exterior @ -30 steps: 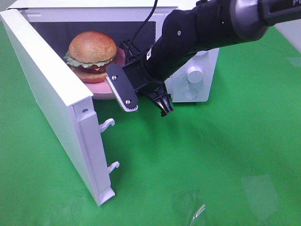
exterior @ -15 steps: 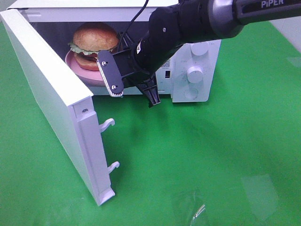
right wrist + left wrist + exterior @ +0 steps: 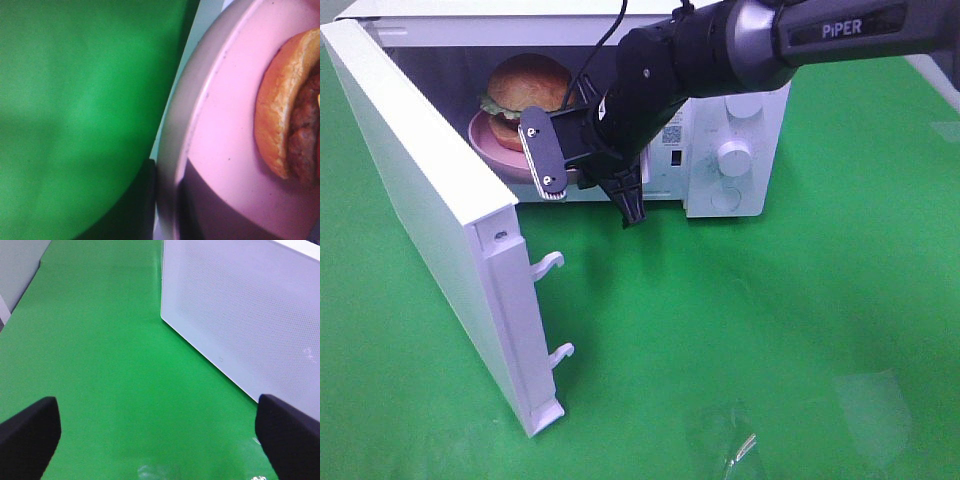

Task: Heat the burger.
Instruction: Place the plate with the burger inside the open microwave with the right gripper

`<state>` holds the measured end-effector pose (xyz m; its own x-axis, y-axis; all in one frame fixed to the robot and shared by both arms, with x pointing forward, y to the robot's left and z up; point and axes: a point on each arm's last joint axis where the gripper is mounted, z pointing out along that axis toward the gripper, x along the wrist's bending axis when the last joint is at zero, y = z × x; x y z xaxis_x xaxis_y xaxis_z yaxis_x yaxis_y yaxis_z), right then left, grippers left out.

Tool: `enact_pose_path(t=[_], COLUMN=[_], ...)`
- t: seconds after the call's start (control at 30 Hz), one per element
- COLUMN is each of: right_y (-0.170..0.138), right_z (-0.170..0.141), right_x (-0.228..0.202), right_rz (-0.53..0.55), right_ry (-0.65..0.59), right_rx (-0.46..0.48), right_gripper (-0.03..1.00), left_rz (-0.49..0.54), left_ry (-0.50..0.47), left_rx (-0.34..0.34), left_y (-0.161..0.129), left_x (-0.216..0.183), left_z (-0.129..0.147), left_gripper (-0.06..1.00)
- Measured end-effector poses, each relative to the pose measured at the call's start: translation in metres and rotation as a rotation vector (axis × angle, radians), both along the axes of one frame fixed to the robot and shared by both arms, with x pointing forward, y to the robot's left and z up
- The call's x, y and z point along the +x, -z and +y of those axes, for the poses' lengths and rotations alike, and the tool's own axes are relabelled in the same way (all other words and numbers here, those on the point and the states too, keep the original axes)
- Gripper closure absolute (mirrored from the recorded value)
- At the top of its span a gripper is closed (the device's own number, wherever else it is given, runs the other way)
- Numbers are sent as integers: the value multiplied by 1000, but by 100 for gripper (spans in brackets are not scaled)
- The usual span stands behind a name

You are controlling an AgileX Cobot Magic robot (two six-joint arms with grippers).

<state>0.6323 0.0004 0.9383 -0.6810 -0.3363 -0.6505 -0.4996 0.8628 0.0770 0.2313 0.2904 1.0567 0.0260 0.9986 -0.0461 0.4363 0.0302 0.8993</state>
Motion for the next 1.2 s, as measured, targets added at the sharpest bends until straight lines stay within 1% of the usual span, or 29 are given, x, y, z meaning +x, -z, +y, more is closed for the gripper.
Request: enact_pose_path(t=[0.1, 0.33, 0.63, 1.2], right_y=[5, 4, 5, 5], right_z=[3, 4, -5, -7], right_x=[4, 10, 15, 16], right_rz=[7, 2, 12, 9], right_ry=[17, 37, 66, 82], right_rx=[12, 31, 13, 11], right_gripper=[88, 88, 88, 88], left_rz=[0, 0, 0, 0], left_ry=[0, 0, 0, 0], left_rx=[0, 0, 0, 0], left_y=[0, 0, 0, 0], left_x=[0, 0, 0, 0], left_z=[0, 0, 0, 0], left_gripper=[-3, -3, -3, -3])
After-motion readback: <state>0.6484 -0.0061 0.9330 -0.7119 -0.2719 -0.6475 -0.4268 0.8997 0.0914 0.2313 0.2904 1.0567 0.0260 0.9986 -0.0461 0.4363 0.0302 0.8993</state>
